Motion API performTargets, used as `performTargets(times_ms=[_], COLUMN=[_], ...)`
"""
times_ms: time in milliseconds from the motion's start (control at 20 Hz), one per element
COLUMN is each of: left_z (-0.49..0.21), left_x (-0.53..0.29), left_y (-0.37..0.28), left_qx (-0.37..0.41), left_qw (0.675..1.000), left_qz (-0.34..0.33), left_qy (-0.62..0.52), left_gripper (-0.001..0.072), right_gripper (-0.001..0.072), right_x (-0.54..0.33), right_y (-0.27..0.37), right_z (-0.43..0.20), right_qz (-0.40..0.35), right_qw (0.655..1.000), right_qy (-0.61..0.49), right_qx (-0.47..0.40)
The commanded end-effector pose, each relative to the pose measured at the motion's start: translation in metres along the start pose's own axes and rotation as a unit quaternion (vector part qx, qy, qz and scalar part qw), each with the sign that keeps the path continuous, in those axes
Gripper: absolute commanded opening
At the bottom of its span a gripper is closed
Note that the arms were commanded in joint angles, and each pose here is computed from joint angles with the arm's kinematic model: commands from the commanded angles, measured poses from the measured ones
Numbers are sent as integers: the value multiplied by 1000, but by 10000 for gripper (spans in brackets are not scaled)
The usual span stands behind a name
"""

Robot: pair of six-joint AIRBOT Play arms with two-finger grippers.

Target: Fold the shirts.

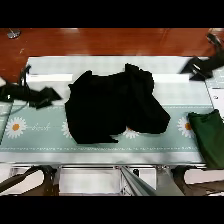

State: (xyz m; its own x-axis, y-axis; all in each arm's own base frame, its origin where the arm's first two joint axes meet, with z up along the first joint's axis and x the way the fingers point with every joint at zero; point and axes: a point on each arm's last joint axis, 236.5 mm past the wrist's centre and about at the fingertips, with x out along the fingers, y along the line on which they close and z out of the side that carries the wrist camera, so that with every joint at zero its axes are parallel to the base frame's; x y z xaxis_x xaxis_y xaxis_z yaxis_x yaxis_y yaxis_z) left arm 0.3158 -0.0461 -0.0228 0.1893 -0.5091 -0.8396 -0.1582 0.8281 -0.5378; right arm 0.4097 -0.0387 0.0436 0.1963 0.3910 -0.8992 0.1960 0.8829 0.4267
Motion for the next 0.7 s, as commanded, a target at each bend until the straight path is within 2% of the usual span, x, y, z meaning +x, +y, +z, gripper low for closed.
performTargets(times_ms=[0, 50, 200, 450, 650], left_z=[-73, -86, -102, -109, -107], left_x=[25, 33, 50, 76, 102], left_y=[19, 12, 2, -8, -34], left_qx=[-49, -64, -112, -97, -81], left_qw=[997, 994, 986, 989, 990], left_qz=[-45, -72, -115, -104, -107], left_qy=[47, 45, 37, 36, 30], left_gripper=[701, 701, 701, 701, 700], right_gripper=[625, 624, 624, 624, 624], right_x=[12, 21, 42, 70, 82], right_y=[-55, -47, -20, -19, -21], right_z=[-55, -70, -113, -164, -182], right_qz=[-2, 37, 103, 109, 109], right_qw=[996, 991, 985, 985, 983], right_qy=[-41, -54, -55, -13, 11], right_qx=[85, 121, 124, 135, 147])
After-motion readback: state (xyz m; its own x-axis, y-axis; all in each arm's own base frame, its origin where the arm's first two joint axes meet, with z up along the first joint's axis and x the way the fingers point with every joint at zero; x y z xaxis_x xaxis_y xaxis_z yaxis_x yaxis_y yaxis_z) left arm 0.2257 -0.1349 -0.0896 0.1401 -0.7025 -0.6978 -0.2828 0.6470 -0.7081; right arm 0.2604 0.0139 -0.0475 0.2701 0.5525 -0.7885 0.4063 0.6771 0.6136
